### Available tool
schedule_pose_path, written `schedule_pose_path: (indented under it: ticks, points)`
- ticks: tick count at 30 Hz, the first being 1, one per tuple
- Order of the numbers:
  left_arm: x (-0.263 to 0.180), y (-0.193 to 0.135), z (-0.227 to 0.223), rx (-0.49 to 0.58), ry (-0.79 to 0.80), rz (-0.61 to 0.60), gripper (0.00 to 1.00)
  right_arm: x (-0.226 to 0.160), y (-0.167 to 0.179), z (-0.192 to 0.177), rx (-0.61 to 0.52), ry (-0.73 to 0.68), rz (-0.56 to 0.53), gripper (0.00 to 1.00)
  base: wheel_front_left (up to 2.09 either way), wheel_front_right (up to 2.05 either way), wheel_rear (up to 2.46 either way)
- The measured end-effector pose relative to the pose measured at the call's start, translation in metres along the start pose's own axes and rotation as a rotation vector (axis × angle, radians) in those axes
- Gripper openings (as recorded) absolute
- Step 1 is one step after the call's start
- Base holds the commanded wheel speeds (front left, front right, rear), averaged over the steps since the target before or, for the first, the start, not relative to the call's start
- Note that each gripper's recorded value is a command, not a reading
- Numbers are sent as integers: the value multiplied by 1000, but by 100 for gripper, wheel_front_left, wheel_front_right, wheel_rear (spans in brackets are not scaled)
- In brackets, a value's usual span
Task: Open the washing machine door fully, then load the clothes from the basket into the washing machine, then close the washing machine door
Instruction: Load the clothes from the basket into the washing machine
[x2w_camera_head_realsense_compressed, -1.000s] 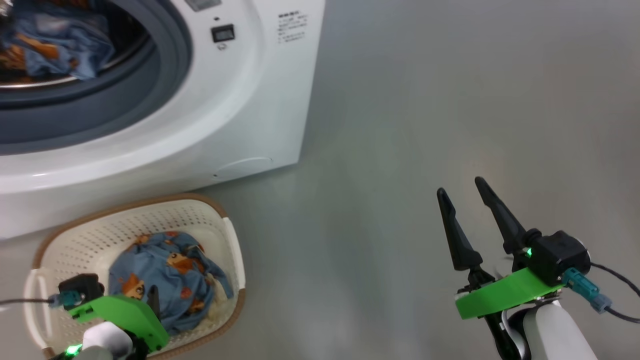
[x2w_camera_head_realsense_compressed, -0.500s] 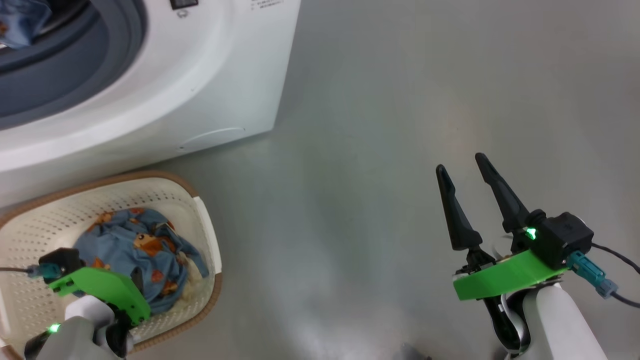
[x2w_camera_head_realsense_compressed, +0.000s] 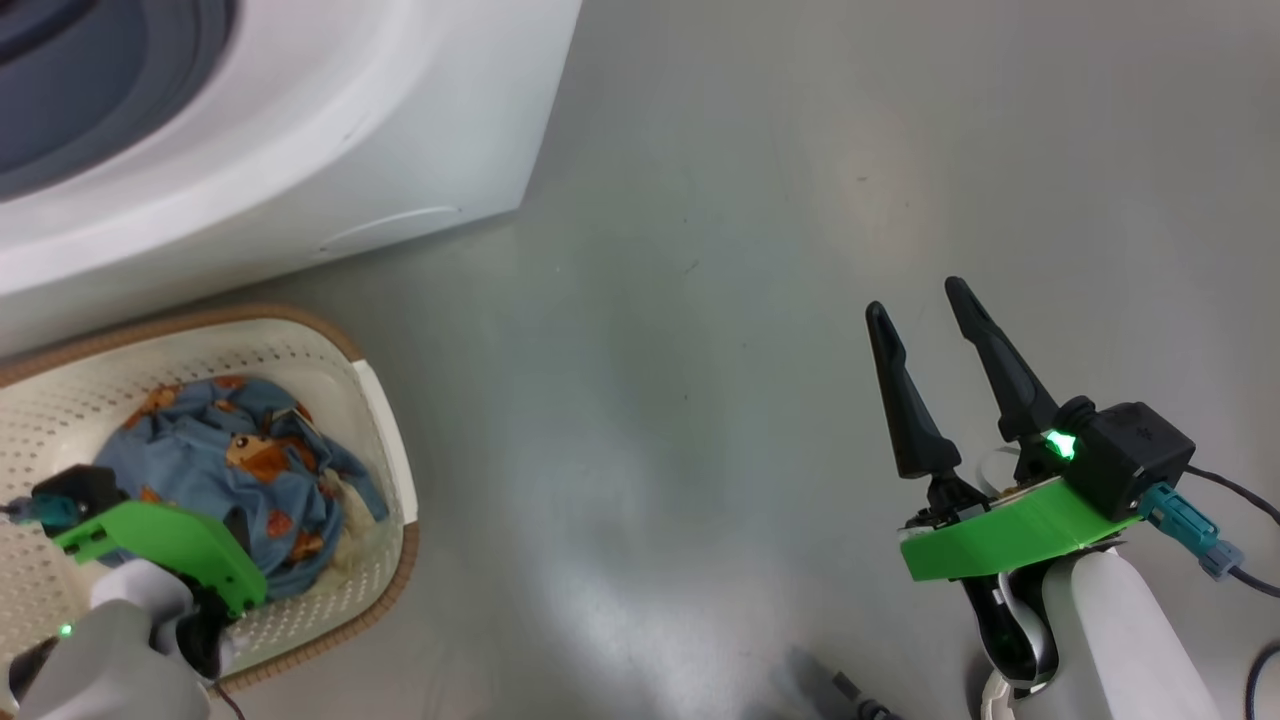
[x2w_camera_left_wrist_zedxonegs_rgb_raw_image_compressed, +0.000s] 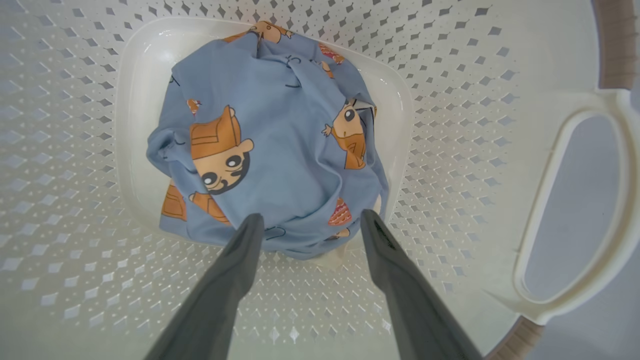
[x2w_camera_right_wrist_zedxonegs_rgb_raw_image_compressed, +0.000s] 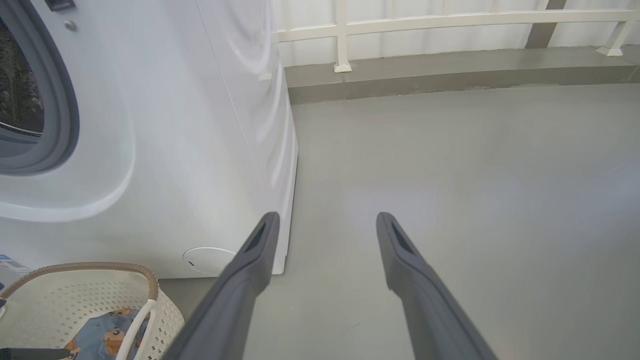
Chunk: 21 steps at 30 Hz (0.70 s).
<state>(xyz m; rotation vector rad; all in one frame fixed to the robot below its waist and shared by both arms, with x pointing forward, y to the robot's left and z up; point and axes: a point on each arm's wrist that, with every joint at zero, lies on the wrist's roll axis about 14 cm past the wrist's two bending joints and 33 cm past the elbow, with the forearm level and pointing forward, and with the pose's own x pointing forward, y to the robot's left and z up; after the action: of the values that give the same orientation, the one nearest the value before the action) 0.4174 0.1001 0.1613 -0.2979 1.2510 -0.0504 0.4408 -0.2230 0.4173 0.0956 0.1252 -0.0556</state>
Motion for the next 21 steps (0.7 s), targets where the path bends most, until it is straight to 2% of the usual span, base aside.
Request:
schedule_pose_path:
  ticks: [21]
  points:
    - [46,19,12,-26,22,36,100,35,8,-40,2,61,37,100,0,0,0]
